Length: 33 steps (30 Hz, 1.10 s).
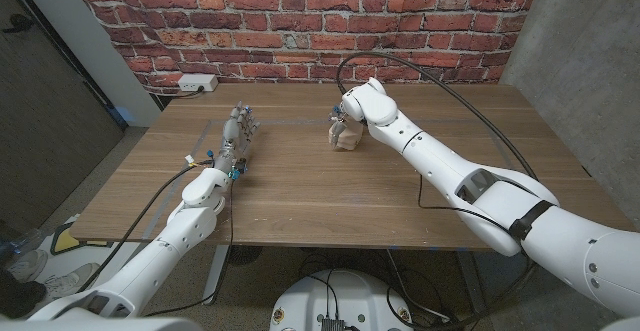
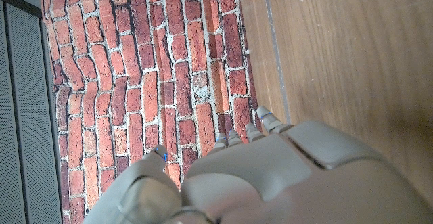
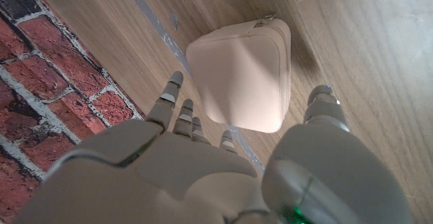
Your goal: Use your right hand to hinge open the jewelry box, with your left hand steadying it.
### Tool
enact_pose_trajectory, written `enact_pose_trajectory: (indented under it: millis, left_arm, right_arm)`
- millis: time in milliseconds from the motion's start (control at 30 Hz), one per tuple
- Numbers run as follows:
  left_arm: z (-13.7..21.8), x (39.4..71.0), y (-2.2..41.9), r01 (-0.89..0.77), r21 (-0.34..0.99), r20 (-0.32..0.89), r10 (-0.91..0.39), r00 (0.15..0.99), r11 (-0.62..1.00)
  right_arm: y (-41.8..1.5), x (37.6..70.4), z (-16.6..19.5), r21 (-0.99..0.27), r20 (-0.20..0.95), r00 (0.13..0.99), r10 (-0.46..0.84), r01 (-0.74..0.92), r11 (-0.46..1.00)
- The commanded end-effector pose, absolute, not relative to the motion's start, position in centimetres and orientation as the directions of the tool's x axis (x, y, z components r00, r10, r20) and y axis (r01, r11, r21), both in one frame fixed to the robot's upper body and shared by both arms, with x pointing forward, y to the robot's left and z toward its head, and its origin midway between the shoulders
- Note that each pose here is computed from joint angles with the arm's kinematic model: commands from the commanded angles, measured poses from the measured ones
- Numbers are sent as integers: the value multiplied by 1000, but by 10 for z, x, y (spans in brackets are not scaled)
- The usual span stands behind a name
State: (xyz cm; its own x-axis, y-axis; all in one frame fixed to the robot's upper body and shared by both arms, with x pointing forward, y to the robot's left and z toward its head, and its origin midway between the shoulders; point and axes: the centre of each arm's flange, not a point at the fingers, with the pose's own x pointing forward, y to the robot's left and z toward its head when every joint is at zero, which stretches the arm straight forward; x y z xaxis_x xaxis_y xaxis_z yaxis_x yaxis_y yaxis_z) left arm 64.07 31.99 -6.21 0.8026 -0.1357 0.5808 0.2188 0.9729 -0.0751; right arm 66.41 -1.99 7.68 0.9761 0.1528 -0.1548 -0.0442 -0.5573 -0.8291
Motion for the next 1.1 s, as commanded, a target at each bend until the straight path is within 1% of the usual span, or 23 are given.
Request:
enact_pose_trajectory:
  millis: [33, 333, 633, 767, 967, 1100]
  left_arm:
    - [-62, 644, 319, 222, -78, 579, -137, 804, 972]
    - [-61, 644, 317, 224, -74, 580, -141, 802, 972]
    - [-59, 644, 316, 226, -67, 581, -146, 801, 972]
    - [-58, 642, 315, 225, -65, 585, -146, 798, 972]
    - [-58, 641, 315, 226, -62, 588, -147, 795, 972]
    - [-58, 640, 315, 225, -66, 589, -144, 795, 972]
  right_arm:
    - [-14, 671, 75, -792, -180, 979, 97, -86, -604]
    - [-19, 680, 74, -773, -199, 979, 32, -137, -619]
    - [-23, 683, 73, -767, -196, 981, 5, -150, -624]
    - [-24, 684, 72, -767, -222, 975, -14, -183, -615]
    - [-25, 686, 70, -769, -251, 968, -9, -205, -606]
    - [-25, 684, 71, -783, -214, 977, 20, -159, -602]
